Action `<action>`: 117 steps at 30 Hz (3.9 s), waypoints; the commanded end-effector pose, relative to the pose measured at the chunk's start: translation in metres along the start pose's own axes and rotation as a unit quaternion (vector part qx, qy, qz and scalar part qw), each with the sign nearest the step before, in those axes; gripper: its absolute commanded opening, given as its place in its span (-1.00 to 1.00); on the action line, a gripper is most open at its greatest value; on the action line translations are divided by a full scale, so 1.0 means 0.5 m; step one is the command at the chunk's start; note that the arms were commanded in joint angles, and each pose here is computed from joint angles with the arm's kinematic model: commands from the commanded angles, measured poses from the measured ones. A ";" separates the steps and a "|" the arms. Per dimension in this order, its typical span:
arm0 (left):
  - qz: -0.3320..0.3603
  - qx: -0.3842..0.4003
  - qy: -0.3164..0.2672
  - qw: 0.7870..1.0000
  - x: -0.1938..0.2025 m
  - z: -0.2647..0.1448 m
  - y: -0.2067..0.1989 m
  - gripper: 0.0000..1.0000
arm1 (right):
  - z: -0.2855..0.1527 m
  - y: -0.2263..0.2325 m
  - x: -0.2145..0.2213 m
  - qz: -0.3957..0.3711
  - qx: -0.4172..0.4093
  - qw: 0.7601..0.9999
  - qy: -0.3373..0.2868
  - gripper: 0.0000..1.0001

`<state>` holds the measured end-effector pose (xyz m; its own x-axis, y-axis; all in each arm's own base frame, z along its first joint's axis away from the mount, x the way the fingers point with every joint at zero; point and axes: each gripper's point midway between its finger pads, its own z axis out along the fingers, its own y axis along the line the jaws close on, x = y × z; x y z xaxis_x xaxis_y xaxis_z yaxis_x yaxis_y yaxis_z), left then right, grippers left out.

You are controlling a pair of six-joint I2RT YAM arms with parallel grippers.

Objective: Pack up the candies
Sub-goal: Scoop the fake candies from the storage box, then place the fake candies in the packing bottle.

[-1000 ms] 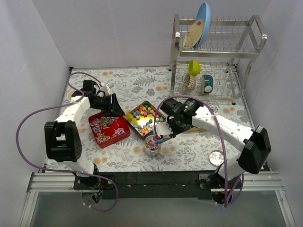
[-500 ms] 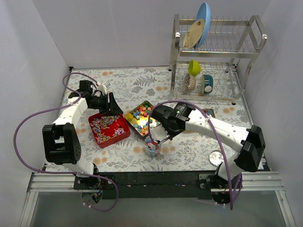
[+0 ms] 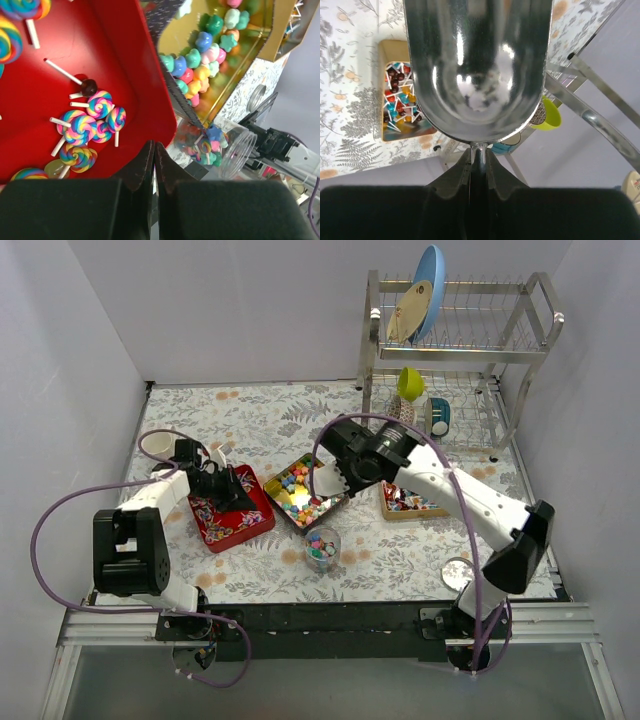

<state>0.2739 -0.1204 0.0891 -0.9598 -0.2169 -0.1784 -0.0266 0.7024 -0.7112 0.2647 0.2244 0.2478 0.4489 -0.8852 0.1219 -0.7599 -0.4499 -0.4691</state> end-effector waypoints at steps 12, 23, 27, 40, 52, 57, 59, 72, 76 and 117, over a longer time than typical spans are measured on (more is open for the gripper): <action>-0.058 -0.039 -0.010 0.997 -0.005 0.047 0.055 -1.00 | 0.210 -0.137 0.063 -0.133 -0.045 0.983 0.121 -0.97; -0.088 -0.054 0.026 0.994 0.043 0.081 0.077 -1.00 | 0.258 -0.179 0.056 -0.269 -0.046 0.948 0.164 -0.97; -0.088 -0.035 0.038 0.995 0.057 0.093 0.067 -1.00 | 0.280 -0.196 0.042 -0.293 -0.041 0.936 0.189 -0.97; -0.073 0.011 0.072 0.995 0.098 0.121 0.033 -1.00 | 0.315 -0.112 -0.046 -0.304 -0.085 0.932 0.177 -0.97; -0.063 0.029 0.104 0.992 0.122 0.145 0.013 -1.00 | 0.332 0.031 -0.075 -0.246 -0.158 0.950 0.109 -0.97; -0.064 0.035 0.118 0.990 0.130 0.155 0.009 -1.00 | 0.342 0.049 -0.089 -0.209 -0.162 0.960 0.089 -0.97; -0.070 0.041 0.121 0.989 0.129 0.157 0.003 -1.00 | 0.356 0.062 -0.093 -0.194 -0.179 0.960 0.089 -0.97; -0.072 0.048 0.124 0.989 0.104 0.155 -0.017 -1.00 | 0.359 0.083 -0.215 -0.022 -0.244 0.968 -0.049 -0.97; -0.066 0.048 0.117 0.990 0.082 0.151 -0.022 -1.00 | 0.358 0.107 -0.209 0.006 -0.239 0.967 -0.083 -0.97; 0.057 0.143 0.081 0.985 -0.059 0.010 -0.134 -0.31 | 0.146 0.083 -0.031 0.139 -0.114 0.959 -0.219 -0.97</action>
<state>0.2987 -0.1686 0.1221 -0.9988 -0.0280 -0.0392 0.0218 0.4623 -0.8864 0.2768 0.2456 0.1301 0.2465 -0.8660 -0.4351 -0.9659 -0.1827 -0.1835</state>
